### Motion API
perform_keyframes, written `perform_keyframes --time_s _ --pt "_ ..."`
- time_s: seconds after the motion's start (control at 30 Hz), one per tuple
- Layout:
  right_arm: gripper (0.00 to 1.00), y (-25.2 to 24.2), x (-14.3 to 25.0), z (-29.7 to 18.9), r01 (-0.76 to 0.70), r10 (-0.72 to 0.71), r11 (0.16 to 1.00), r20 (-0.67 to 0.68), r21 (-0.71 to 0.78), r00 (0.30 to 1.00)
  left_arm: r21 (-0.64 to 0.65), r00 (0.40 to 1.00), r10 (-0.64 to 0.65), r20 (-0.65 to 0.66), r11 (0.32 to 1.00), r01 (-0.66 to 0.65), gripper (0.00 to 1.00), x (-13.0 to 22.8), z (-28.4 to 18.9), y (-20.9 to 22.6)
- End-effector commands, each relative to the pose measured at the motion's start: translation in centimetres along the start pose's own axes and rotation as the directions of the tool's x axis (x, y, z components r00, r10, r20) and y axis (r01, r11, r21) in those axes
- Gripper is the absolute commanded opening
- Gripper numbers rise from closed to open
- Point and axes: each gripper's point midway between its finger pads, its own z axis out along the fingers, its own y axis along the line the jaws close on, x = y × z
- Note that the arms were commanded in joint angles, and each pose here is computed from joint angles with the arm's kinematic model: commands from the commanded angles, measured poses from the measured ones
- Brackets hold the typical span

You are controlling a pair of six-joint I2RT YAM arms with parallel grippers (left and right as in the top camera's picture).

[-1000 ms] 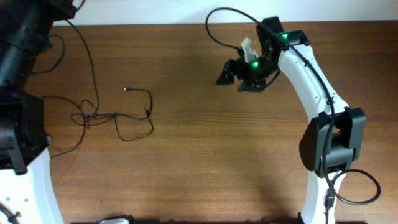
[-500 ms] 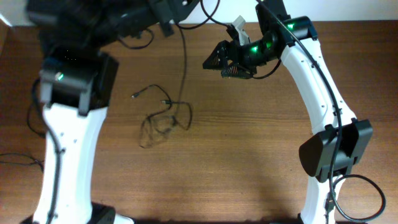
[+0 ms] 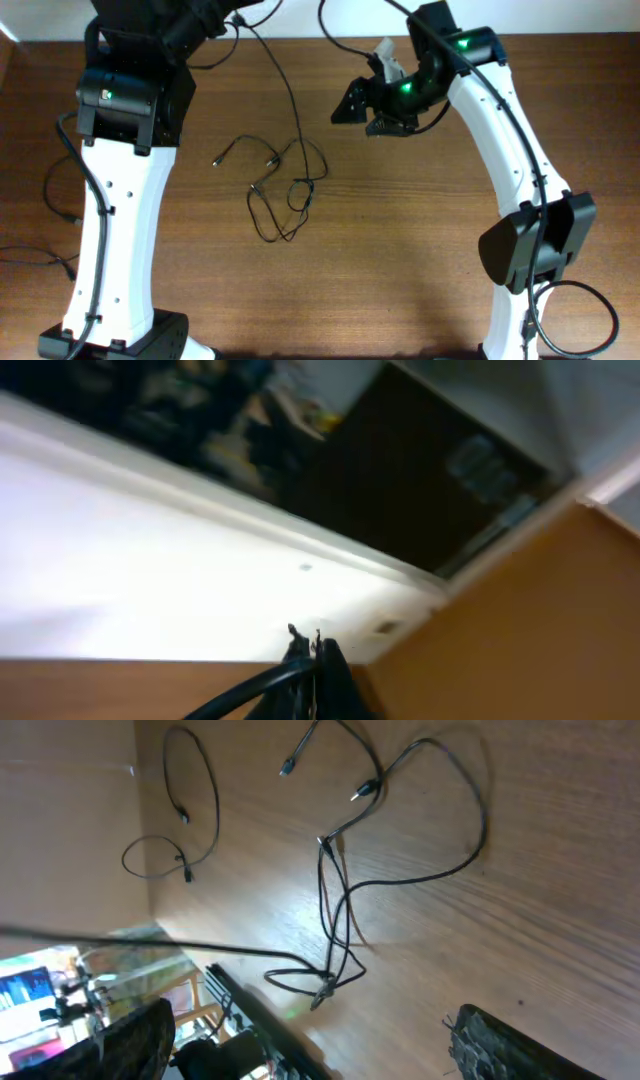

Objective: Untangle cables

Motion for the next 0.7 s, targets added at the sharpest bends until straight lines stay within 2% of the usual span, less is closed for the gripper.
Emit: perform_keyframes --time_s 0.0,0.1,0.27,0.33,0.67 --pt "0.89 2.5 1.4 1.0 0.059 -0.058 0.998 -0.015 0.038 0.998 -0.177 0.993 0.023 0.116 0.984 -0.002 0.00 -2.1 -1.0 2.7" --pt "0.85 4.3 2.9 2.9 0.101 -0.099 0.994 -0.064 0.033 0.993 -0.185 0.994 0.021 0.111 0.983 0.000 0.00 -2.0 -1.0 2.9" --pt "0.82 4.8 6.1 6.9 0.129 -0.110 0.984 -0.152 0.126 0.982 -0.200 0.993 0.021 0.116 0.980 0.002 0.00 -2.0 -1.1 3.2" --pt "0.79 4.3 7.0 9.2 0.084 -0.057 0.982 -0.162 0.167 0.985 -0.204 0.994 0.020 0.110 0.979 0.003 0.00 -1.9 -1.1 3.3" --pt "0.74 4.6 7.9 15.0 0.043 -0.024 0.987 -0.121 0.155 0.992 -0.220 0.996 0.014 0.093 0.976 0.007 0.00 -1.5 -1.1 3.7"
